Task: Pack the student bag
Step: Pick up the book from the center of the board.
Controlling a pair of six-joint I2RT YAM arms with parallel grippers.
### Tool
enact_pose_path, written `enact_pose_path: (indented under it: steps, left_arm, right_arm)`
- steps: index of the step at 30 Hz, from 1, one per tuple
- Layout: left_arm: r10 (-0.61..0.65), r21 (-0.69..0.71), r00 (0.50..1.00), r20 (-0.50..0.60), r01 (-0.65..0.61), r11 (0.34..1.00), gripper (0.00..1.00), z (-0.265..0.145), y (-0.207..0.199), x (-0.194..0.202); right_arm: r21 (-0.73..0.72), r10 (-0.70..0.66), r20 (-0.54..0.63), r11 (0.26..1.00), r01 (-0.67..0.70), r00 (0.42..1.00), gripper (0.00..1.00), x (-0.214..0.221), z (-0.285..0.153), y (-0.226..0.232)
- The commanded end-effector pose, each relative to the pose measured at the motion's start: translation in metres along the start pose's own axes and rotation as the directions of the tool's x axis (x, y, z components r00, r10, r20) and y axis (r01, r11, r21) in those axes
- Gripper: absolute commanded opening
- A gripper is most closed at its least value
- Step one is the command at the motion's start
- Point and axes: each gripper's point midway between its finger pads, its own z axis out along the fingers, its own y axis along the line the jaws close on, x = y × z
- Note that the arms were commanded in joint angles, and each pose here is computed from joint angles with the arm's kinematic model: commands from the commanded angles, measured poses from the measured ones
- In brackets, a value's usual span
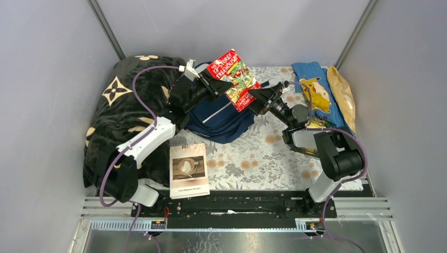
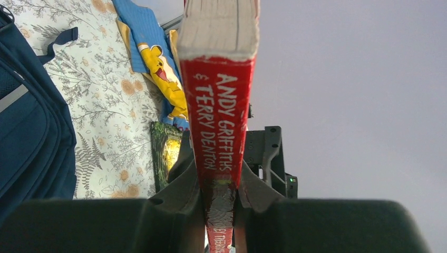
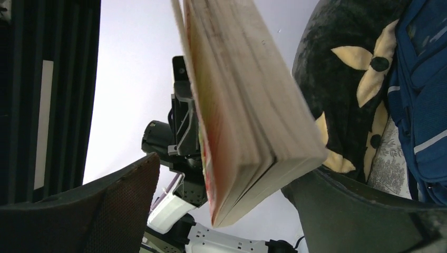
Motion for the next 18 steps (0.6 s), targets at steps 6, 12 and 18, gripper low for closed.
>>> enact_pose_path:
  steps: [6,12,18]
  left_arm:
    - [0.033,0.100,0.999,0.034,-0.036,0.994,0.00,-0.004,-0.021,-0.003]
    - [0.106,-0.118,0.994,-0.037,-0.109,0.987,0.29,0.003,0.023,0.004]
    - [0.437,-0.382,0.843,-0.314,-0.534,0.755,0.67,-0.004,0.107,0.008]
  right_arm:
    - [-0.165,-0.046,0.015,0.985,0.048,0.999,0.49,-0.009,0.021,0.041]
    - [-0.093,-0.015,0.028,0.996,0.017,1.000,0.00,-0.013,0.012,0.026]
    - [0.463,-0.068,0.167,0.886,-0.017,0.984,0.00,-0.055,-0.076,-0.065]
